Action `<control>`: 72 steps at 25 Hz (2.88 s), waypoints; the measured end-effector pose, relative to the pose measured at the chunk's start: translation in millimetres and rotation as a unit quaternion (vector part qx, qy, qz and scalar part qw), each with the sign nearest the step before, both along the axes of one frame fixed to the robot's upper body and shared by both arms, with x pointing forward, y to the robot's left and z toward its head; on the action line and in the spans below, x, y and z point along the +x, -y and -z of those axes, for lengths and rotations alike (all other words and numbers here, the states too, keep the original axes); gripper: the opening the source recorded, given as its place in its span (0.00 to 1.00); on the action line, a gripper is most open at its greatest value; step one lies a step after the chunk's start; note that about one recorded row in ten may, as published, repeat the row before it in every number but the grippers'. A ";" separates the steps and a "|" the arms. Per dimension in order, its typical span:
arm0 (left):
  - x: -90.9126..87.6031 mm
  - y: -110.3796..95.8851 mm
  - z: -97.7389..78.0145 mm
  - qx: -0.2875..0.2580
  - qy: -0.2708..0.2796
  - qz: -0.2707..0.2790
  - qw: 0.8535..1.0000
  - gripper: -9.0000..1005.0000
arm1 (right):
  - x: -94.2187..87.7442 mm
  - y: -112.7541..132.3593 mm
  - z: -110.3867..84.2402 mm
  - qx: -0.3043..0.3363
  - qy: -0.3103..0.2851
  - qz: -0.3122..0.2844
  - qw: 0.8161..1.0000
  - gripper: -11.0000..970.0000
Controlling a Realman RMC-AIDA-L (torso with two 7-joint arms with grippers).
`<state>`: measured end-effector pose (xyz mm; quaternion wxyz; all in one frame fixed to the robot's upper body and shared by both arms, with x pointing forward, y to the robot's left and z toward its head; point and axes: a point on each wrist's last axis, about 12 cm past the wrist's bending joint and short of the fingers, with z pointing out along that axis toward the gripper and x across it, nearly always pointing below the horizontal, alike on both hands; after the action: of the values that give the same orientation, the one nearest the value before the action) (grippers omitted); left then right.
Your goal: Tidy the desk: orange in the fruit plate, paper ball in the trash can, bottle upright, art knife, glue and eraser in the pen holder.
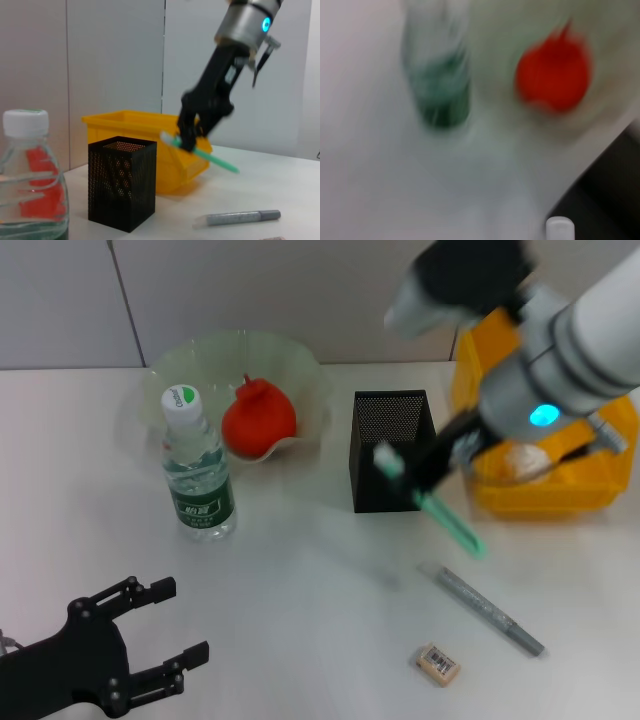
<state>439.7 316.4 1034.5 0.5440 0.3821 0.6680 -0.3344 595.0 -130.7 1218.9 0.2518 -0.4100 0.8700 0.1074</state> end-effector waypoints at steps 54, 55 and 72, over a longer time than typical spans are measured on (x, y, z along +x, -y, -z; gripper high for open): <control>11.5 4.2 -5.6 -0.021 0.007 -0.018 1.000 0.80 | 15.0 22.9 25.6 0.139 0.134 0.015 0.981 0.49; 11.8 4.1 -5.7 -0.021 0.006 -0.018 1.000 0.80 | 11.7 24.8 14.2 0.131 0.131 0.013 0.983 0.54; 11.4 6.0 -6.9 -0.023 0.005 -0.005 1.000 0.80 | -21.8 -22.2 7.7 -0.124 -0.125 -0.048 0.983 0.71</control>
<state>451.1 310.3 1041.5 0.5578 0.3673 0.6595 -0.3449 573.2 -108.5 1211.2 0.0822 -0.4625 0.8807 0.0607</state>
